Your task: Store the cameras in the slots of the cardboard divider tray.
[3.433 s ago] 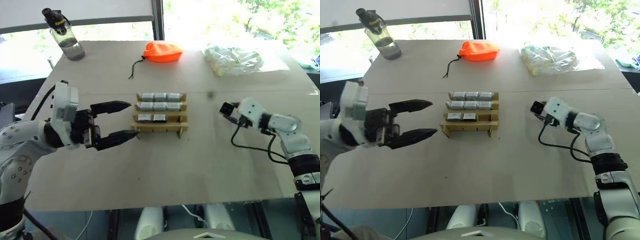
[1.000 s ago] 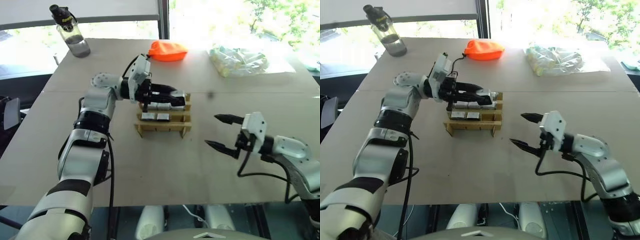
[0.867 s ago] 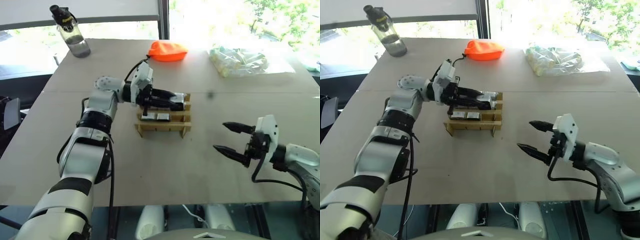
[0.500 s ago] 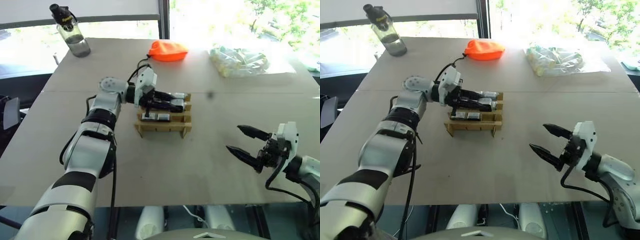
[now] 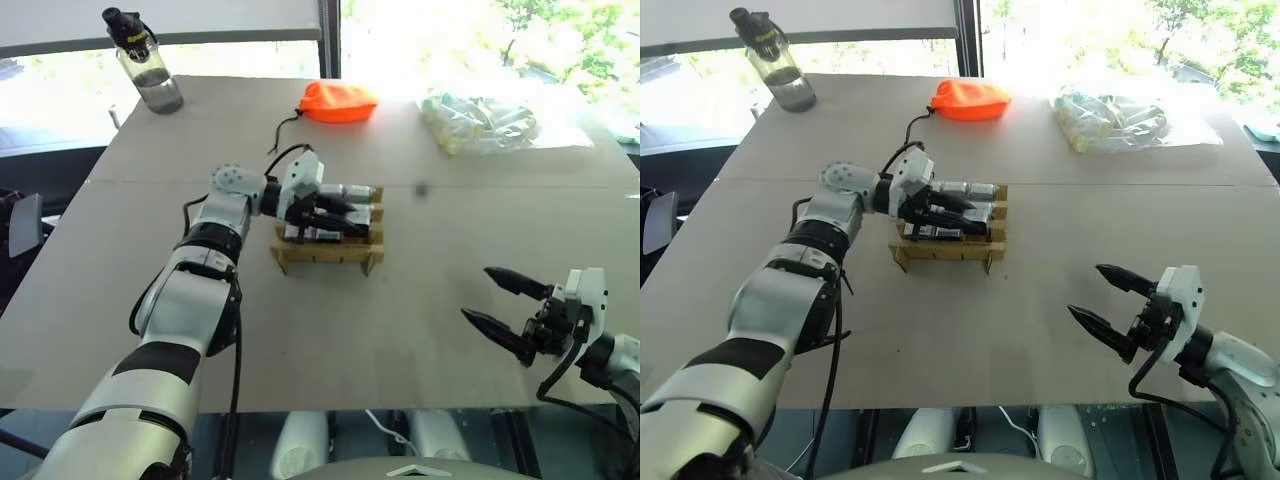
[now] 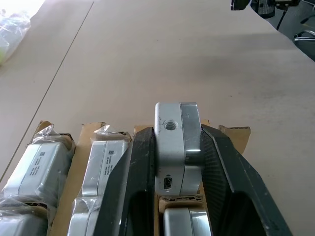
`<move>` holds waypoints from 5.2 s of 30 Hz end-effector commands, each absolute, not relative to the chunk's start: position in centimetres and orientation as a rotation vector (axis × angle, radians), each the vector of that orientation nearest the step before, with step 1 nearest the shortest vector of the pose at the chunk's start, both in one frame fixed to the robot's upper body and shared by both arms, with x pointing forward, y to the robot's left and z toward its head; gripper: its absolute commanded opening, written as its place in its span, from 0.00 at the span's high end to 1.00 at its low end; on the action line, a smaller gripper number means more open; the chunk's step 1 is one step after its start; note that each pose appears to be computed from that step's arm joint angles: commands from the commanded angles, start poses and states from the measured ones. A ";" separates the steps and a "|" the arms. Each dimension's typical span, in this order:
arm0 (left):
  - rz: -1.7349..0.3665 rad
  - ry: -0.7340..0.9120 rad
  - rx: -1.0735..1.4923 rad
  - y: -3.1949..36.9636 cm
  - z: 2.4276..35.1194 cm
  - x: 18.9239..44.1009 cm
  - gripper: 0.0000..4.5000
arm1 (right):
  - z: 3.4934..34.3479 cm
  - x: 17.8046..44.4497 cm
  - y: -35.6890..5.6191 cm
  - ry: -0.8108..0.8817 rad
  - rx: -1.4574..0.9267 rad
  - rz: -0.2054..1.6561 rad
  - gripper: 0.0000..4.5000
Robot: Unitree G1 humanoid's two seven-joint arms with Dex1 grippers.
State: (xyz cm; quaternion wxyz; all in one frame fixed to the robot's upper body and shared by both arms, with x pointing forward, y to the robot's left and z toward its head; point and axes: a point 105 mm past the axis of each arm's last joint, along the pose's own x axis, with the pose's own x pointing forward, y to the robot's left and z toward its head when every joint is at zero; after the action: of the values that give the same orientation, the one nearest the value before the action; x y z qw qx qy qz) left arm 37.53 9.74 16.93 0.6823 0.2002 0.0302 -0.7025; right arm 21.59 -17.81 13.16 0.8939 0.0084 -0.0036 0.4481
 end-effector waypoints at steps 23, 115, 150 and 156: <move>-1.533 0.096 0.438 9.3 16.1 38.0 0.84 | 13.5 21.5 -19.2 -0.080 -0.035 0.888 0.00; -0.797 0.164 0.312 19.4 20.5 17.2 0.02 | 16.1 35.8 -2.2 -0.139 -0.903 1.222 0.00; -0.832 0.153 0.326 19.6 20.8 18.0 0.00 | 17.6 34.3 -2.1 -0.182 -0.875 1.229 0.86; -0.835 0.151 0.328 19.6 20.8 17.9 0.00 | 18.1 33.6 -2.4 -0.034 -0.698 1.308 0.86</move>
State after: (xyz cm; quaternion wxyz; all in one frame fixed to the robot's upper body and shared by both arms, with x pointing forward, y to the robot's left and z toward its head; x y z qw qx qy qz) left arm 17.90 19.58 20.29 0.8996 0.1459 0.0834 -0.4031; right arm 33.88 -2.48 15.96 0.7369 -0.3293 0.0042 0.5904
